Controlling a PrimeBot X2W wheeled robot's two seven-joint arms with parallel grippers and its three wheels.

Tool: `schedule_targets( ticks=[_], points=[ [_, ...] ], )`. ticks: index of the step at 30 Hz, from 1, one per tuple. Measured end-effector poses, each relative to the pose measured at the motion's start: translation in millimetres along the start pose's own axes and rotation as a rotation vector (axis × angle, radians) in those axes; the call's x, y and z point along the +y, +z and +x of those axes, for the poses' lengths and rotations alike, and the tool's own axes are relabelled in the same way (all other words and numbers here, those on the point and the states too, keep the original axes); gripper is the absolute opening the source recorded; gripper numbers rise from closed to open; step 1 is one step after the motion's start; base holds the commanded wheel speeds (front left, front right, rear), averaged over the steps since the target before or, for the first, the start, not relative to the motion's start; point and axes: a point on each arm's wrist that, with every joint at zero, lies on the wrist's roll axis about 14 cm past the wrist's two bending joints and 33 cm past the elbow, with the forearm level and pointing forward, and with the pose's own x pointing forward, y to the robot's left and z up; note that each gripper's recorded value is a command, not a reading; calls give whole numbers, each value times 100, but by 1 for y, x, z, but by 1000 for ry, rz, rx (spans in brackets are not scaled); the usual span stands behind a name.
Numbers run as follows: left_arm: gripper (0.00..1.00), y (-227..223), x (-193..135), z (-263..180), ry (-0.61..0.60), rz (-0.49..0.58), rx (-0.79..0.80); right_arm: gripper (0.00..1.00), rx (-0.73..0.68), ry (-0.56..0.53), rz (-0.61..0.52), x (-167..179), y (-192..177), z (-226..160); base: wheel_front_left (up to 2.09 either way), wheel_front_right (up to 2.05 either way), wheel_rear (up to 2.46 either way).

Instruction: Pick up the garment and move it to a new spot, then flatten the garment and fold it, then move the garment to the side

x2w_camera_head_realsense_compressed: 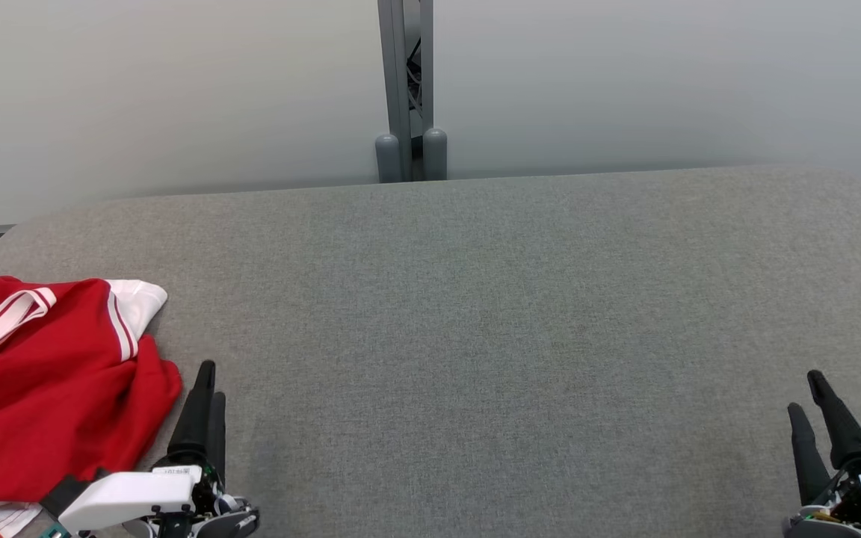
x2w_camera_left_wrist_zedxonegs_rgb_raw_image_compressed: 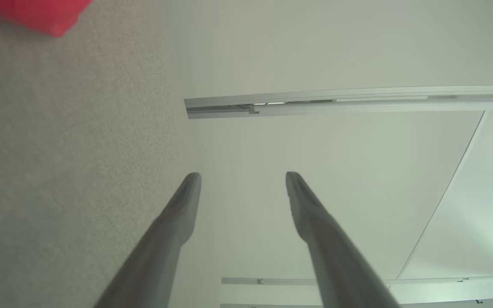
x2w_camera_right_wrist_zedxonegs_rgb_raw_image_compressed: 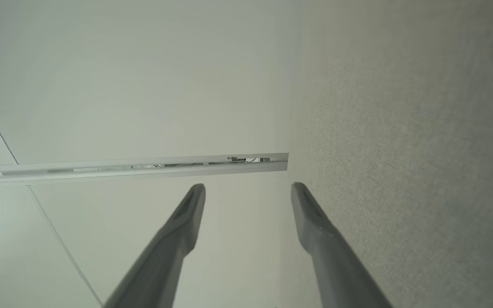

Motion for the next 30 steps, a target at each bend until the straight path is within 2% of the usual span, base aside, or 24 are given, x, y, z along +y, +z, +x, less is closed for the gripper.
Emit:
schedule_targets(
  ticks=[7,12,30],
  points=[
    [100,-1,-4,0,-15,5,-13,100,5,-5,-12,-1,-10,2,0,0,0],
    [100,0,-9,0,-28,51,-22,100,7,-5,-66,0,-15,3,0,0,0],
    [100,-1,-33,0,-83,511,-47,100,50,68,-561,26,-42,10,0,0,0]
  ],
)
